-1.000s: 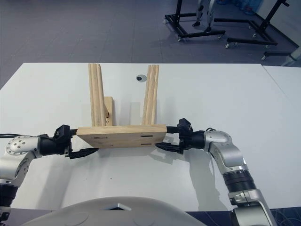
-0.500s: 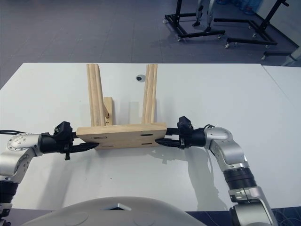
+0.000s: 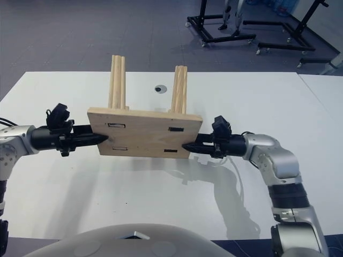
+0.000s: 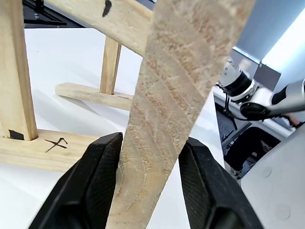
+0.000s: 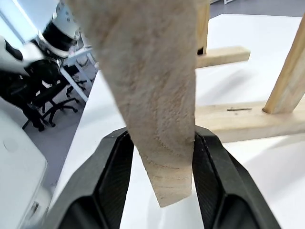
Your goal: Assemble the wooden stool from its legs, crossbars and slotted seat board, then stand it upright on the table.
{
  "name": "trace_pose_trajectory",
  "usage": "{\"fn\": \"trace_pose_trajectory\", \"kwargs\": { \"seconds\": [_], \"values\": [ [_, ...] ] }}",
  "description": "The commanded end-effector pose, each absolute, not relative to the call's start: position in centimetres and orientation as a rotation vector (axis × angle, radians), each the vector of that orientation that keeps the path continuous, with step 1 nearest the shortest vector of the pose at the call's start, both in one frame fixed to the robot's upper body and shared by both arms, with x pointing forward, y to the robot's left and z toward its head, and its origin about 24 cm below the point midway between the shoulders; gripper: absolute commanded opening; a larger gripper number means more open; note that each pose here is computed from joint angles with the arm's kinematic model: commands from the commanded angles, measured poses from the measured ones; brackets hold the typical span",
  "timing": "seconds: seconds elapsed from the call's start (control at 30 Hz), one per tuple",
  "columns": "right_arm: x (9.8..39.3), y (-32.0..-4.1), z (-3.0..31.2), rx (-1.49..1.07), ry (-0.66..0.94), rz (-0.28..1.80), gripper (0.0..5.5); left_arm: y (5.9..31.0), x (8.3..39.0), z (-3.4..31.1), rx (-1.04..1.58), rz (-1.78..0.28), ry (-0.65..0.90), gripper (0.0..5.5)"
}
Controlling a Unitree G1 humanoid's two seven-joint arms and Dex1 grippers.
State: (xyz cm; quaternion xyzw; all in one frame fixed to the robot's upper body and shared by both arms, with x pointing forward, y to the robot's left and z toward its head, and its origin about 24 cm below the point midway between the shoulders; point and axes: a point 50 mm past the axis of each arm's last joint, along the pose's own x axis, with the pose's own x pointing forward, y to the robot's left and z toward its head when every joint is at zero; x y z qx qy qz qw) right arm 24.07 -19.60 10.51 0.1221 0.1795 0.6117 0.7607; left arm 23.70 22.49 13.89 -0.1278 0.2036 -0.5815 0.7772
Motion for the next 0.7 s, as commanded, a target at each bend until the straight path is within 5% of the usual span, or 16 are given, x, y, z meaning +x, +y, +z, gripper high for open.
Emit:
{"fn": "trace_pose_trajectory", "kwargs": {
  "seconds": [0.03, 0.33, 0.7],
  "values": [
    [24.9, -16.4, 14.2, 0.412, 0.307, 1.455, 1.73, 20.1, 23.5, 14.0, -0.417, -1.365, 0.487, 1.80],
    [26.6, -15.2, 19.2, 0.651, 0.311, 1.455, 1.70, 20.3, 25.6, 16.2, -0.669, -1.250, 0.468, 1.77],
    [26.9, -13.7, 16.1, 0.750, 0.538, 1.296, 1.59, 20.3, 30.2, 18.0, -0.786, -0.954, 0.479, 1.78]
  ]
}}
